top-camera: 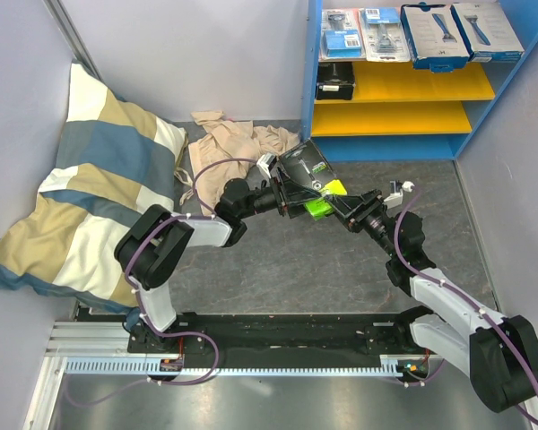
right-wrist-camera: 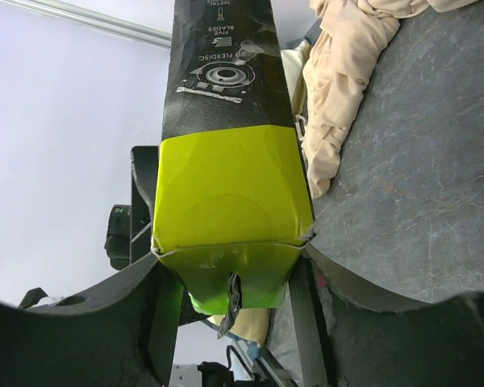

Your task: Place and organize the shaving razors onto the shelf

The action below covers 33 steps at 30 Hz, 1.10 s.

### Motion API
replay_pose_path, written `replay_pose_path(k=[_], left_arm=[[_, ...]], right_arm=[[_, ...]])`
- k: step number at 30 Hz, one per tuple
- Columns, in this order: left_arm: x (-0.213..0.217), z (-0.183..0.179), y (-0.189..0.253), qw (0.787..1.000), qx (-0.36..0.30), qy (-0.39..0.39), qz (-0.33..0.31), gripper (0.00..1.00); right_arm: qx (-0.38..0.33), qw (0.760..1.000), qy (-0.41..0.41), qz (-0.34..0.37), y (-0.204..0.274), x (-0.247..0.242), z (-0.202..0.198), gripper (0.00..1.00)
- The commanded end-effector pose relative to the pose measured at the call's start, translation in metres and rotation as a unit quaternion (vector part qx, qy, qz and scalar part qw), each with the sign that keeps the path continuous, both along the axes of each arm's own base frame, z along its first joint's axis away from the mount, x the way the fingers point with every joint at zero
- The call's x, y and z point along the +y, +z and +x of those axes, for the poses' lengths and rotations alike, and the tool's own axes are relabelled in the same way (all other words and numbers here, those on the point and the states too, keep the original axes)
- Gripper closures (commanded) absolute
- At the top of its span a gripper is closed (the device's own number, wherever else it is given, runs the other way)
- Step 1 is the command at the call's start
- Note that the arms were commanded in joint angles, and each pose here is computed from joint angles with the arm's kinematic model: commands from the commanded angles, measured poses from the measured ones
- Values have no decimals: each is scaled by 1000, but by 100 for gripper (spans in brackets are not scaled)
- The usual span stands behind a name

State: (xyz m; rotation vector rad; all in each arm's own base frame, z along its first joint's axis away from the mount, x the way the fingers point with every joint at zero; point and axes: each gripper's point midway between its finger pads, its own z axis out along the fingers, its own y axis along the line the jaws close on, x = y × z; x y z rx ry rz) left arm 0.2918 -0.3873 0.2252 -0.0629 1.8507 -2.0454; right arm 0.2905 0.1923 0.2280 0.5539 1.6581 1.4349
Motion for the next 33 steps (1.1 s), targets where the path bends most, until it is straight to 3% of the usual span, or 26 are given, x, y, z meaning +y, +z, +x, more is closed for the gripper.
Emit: replay_pose_path(k=[1, 6, 18, 33], left_arm=[[7, -14, 36, 996, -88, -1, -11, 19], [15, -13, 10, 994, -98, 19, 48, 10], [63, -4, -16, 964, -146, 99, 201, 8], [91, 7, -40, 956, -122, 123, 237, 5]], right_arm=[[-59, 998, -11, 22, 35, -7, 0, 60], [-62, 998, -15, 24, 38, -11, 1, 61], [-76, 996, -17, 52, 65, -28, 1, 62], [-119, 991, -36, 45, 122, -63, 3, 62]])
